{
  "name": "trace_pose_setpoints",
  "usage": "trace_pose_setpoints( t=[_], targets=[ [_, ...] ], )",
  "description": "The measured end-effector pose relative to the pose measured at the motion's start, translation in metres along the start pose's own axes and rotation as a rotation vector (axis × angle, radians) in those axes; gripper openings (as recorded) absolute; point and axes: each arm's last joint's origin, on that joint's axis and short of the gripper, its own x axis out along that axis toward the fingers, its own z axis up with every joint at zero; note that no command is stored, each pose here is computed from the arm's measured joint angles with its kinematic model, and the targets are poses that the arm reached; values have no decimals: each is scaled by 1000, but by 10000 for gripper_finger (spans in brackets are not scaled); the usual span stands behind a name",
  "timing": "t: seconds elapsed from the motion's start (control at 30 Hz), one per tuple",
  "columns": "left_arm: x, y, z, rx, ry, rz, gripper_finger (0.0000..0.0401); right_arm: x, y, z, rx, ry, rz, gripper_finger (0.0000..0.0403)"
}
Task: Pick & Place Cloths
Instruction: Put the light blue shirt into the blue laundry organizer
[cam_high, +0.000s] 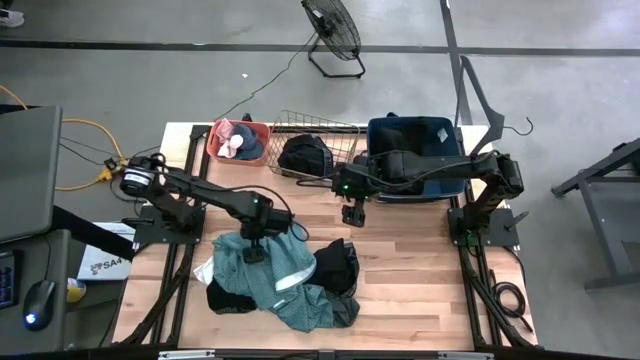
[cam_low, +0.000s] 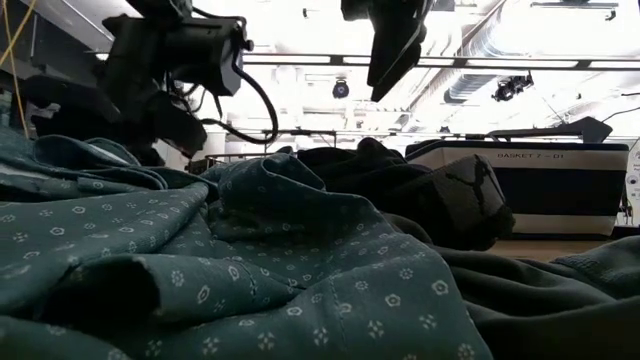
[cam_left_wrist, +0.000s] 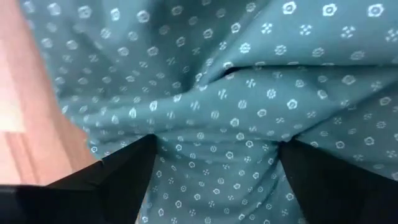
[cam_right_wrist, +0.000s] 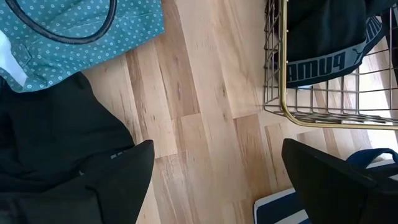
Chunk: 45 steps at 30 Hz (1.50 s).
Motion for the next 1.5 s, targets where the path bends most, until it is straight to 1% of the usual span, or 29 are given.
trace_pose_setpoints(
  t=[0.1, 0.2, 0.3, 0.4, 0.43, 0.47, 0.6, 0.7, 0.77, 0.87, 0.97, 1.03, 1.13, 1.27, 1.33, 1.43, 1.5],
  targets=[
    [7, 0, 3, 18, 26, -19, 294, 0, 0, 0, 6, 1, 0, 344],
    [7, 0, 3, 40, 21, -18, 237, 0, 0, 0, 9, 1, 0, 344],
    [5, 0, 3, 45, 5, -4, 157, 0, 0, 0, 11, 1, 0, 344],
    [5, -1, 3, 56, 5, -9, 50, 0, 0, 0, 11, 1, 0, 344],
    [5, -1, 3, 59, 6, -14, 29, 0, 0, 0, 11, 0, 0, 344],
    [5, -1, 3, 60, 7, -16, 22, 0, 0, 0, 11, 0, 0, 344],
    [2, -1, 2, 63, 22, -8, 18, 0, 0, 0, 11, 0, 0, 344],
    [-11, -4, 6, 50, 39, 47, 17, 0, 0, 0, 11, 2, -1, 344],
    [-24, -4, 5, 47, 76, 107, 12, 0, 0, -1, 10, 8, -2, 344],
    [-50, -10, 14, 74, 23, 151, 12, 0, 1, -3, 12, 28, -9, 344],
    [-73, -12, 13, 91, 42, 214, 12, -1, 2, -7, 12, 52, -54, 344],
    [-90, -15, 15, 109, 23, 237, 12, -2, 4, -10, 0, 69, -89, 344],
    [-117, -18, 13, 119, 11, 301, 12, -6, 8, -13, -1, 76, -119, 344],
    [-154, -21, 12, 124, -70, 395, 12, -13, 13, -16, 4, 49, -138, 344],
    [-173, -23, 12, 146, -159, 410, 12, -16, 15, -16, -1, 32, -162, 344],
    [-209, -28, 6, 183, -292, 407, 12, -20, 18, -17, -5, 9, -179, 344],
    [-230, -30, 3, 182, -382, 431, 12, -23, 17, -17, -2, -6, -179, 344]
  ],
)
